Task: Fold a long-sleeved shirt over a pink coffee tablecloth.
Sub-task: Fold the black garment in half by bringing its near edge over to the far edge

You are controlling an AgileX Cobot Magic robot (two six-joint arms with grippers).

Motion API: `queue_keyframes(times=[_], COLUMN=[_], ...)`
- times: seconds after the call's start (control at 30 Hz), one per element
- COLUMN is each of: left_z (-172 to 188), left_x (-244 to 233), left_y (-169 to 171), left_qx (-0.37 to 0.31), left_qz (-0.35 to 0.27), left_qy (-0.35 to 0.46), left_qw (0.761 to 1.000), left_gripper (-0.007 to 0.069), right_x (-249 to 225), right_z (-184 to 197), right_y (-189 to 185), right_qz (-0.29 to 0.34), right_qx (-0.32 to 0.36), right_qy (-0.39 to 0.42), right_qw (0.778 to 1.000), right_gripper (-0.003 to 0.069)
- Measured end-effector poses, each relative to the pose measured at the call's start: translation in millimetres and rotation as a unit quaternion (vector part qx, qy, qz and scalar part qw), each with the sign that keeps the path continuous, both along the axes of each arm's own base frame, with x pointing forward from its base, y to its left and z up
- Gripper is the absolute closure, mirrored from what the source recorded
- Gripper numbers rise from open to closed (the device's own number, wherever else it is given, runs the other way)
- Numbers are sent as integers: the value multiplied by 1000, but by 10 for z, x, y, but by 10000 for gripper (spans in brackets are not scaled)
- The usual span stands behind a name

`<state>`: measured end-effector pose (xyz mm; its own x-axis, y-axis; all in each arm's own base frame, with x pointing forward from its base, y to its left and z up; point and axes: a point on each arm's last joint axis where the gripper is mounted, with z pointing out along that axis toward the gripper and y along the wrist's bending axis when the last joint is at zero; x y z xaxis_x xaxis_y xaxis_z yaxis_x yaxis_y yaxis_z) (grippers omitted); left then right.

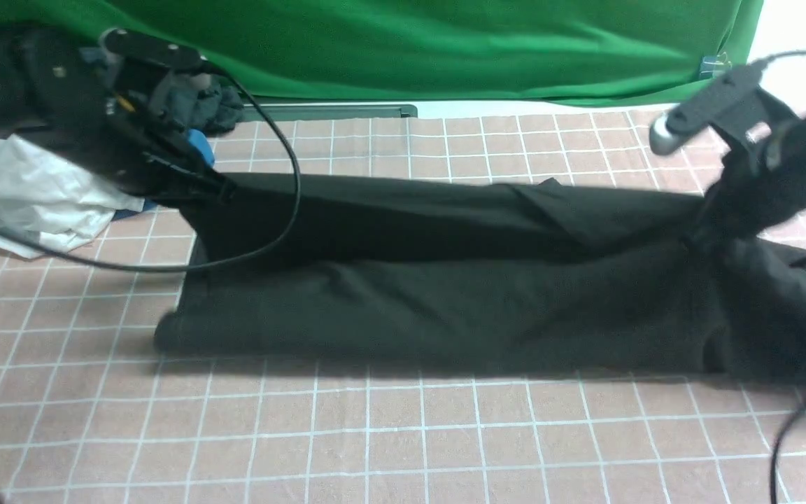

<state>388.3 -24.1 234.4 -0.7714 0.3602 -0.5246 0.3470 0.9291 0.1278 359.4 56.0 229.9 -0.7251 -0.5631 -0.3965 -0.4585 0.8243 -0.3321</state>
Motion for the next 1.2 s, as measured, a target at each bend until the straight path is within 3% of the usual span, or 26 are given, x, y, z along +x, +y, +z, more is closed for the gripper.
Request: queue_keyframes(times=[0.33, 0.57, 0.63, 0.7, 0.73, 0.77, 0.83, 0.87, 0.9, 0.93, 1.0, 1.07, 1.1, 1.13, 1.2], left_z=[-377, -445, -426, -396, -393, -383, -373, -358, -357, -341, -334, -312, -308, -257, -158], left_x=[432, 548, 573, 608, 612, 626, 637, 654, 656, 673, 680, 669, 666, 634, 591], left_y=[16, 37, 44, 67, 71, 76, 76, 75, 75, 77, 76, 74, 74, 60, 38], left_qx=[24, 31, 34, 33, 33, 32, 32, 31, 31, 35, 33, 31, 31, 19, 6], left_qz=[-7, 3, 2, 5, 6, 7, 7, 8, 8, 6, 7, 8, 8, 14, 20], left_qy=[18, -13, -28, -50, -53, -62, -70, -83, -84, -97, -102, -99, -99, -91, -89], left_qw=[1000, 999, 999, 998, 998, 998, 997, 996, 996, 995, 994, 995, 995, 996, 996], left_gripper=[582, 582, 580, 560, 557, 519, 484, 426, 418, 343, 277, 206, 202, 186, 209], right_x=[685, 859, 879, 902, 904, 903, 892, 840, 840, 762, 688, 616, 614, 585, 592], right_z=[-328, -467, -476, -448, -438, -386, -336, -198, -198, -65, 15, 32, 25, -49, -171], right_y=[69, 106, 109, 118, 119, 119, 117, 128, 128, 172, 260, 403, 408, 522, 588], right_qz=[30, 34, 35, 27, 26, 9, -4, -25, -28, -45, -44, -34, -34, -29, -26], right_qx=[-27, -25, -23, -12, -10, 2, 11, 35, 36, 64, 91, 122, 124, 147, 159], right_qy=[12, 6, -2, -20, -23, -33, -38, -38, -40, -30, -12, 13, 19, 46, 67], right_qw=[999, 999, 999, 999, 999, 999, 999, 998, 998, 996, 995, 992, 992, 988, 985], right_gripper=[618, 589, 532, 364, 364, 242, 188, 161, 161, 192, 265, 414, 429, 537, 596])
